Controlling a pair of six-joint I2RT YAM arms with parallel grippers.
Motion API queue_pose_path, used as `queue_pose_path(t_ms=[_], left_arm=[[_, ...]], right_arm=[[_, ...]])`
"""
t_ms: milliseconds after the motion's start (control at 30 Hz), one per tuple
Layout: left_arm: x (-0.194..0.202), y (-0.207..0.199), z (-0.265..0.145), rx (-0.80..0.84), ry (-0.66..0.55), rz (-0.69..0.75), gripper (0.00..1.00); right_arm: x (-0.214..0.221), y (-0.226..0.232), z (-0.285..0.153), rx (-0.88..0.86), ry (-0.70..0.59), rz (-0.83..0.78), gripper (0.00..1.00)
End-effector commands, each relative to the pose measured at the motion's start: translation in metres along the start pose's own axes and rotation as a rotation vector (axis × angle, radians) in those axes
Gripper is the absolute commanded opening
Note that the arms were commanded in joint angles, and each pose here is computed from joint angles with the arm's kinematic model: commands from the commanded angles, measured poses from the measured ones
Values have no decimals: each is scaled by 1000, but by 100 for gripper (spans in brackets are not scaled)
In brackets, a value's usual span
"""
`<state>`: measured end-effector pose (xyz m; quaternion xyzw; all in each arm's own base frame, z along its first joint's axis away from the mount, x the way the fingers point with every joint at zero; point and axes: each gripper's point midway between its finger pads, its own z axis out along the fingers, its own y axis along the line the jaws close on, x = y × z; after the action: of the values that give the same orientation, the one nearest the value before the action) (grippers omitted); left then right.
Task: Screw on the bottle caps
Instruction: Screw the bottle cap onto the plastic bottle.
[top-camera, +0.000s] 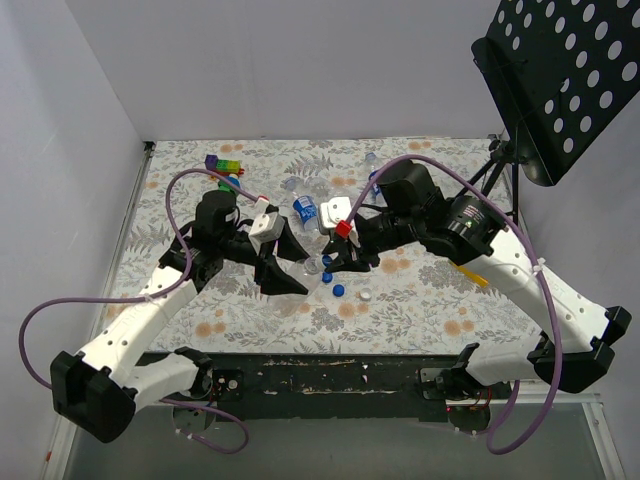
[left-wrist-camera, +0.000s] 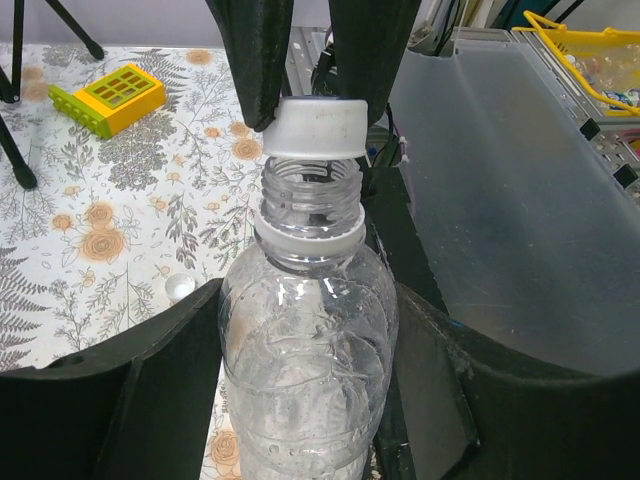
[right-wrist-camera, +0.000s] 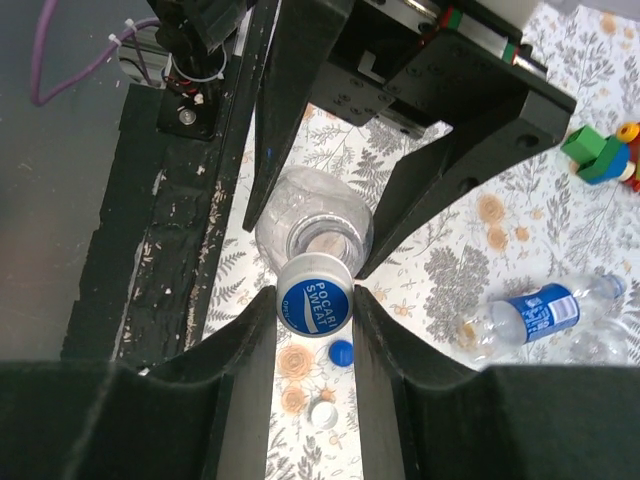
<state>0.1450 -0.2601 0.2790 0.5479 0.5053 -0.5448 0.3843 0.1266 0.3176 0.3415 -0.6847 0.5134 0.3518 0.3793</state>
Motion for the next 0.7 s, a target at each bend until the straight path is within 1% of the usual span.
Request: queue_pose_path(t_ms=[0,367,667], left_arm=[[-15,-5,-2,38,-10,51,0],[-16,-6,-2,58,13,42,0],[-13,-7,-3,74,50,39,0]], right_arm=[[-18,-4,-1,-7,-71,-114,1],[-17,-2,3,-65,-39,-180,1],[-11,9,8,-138,-11,-217,1]])
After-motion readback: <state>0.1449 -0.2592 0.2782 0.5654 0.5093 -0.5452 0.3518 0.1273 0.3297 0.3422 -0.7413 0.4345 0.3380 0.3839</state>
